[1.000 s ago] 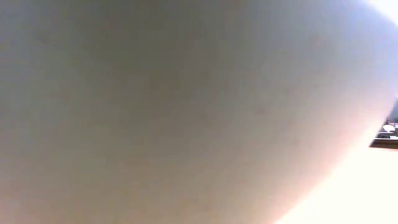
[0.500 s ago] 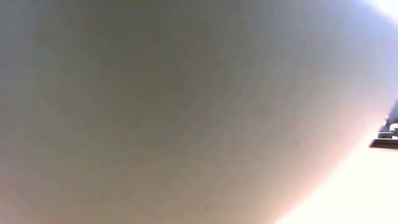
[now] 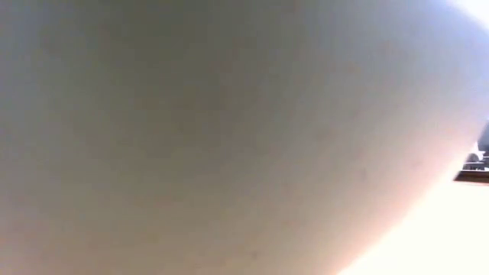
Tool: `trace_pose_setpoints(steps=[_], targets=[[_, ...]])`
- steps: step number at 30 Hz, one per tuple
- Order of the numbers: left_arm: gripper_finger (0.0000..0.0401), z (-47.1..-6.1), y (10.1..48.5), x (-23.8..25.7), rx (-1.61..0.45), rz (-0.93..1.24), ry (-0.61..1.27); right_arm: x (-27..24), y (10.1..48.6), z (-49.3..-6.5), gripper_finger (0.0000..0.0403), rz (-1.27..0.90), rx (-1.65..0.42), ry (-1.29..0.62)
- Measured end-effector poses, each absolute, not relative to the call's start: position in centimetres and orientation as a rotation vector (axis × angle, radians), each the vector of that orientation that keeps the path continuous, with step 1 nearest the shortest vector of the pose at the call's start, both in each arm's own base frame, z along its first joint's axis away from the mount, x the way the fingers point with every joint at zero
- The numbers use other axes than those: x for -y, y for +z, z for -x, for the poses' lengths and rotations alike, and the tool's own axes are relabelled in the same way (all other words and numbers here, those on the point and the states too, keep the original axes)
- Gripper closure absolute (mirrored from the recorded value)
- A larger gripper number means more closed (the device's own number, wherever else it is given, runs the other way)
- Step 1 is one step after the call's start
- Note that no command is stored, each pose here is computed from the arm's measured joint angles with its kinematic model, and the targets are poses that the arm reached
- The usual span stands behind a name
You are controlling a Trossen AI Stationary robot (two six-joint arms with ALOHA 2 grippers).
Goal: Place and stack bowls onto a shelf
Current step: Put the orange bowl on the shelf
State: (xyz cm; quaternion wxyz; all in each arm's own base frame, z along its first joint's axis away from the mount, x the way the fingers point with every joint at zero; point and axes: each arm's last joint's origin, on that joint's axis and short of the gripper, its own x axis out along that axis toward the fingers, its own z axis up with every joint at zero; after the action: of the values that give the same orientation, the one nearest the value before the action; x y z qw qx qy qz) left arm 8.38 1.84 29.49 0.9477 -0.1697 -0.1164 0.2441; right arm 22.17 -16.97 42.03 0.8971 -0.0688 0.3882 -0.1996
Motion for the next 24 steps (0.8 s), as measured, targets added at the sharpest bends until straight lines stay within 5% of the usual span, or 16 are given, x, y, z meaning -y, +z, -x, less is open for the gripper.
trace_pose_setpoints(steps=[13,24], targets=[[0.0395,-10.0,30.4,-1.9,0.097,0.198,0.494,16.4,42.8,-21.4,0.0305,0.189,-0.783,-0.408],[0.0339,-11.5,33.3,-2.0,0.083,0.211,0.495,15.6,43.9,-20.4,0.0305,0.224,-0.740,-0.418]])
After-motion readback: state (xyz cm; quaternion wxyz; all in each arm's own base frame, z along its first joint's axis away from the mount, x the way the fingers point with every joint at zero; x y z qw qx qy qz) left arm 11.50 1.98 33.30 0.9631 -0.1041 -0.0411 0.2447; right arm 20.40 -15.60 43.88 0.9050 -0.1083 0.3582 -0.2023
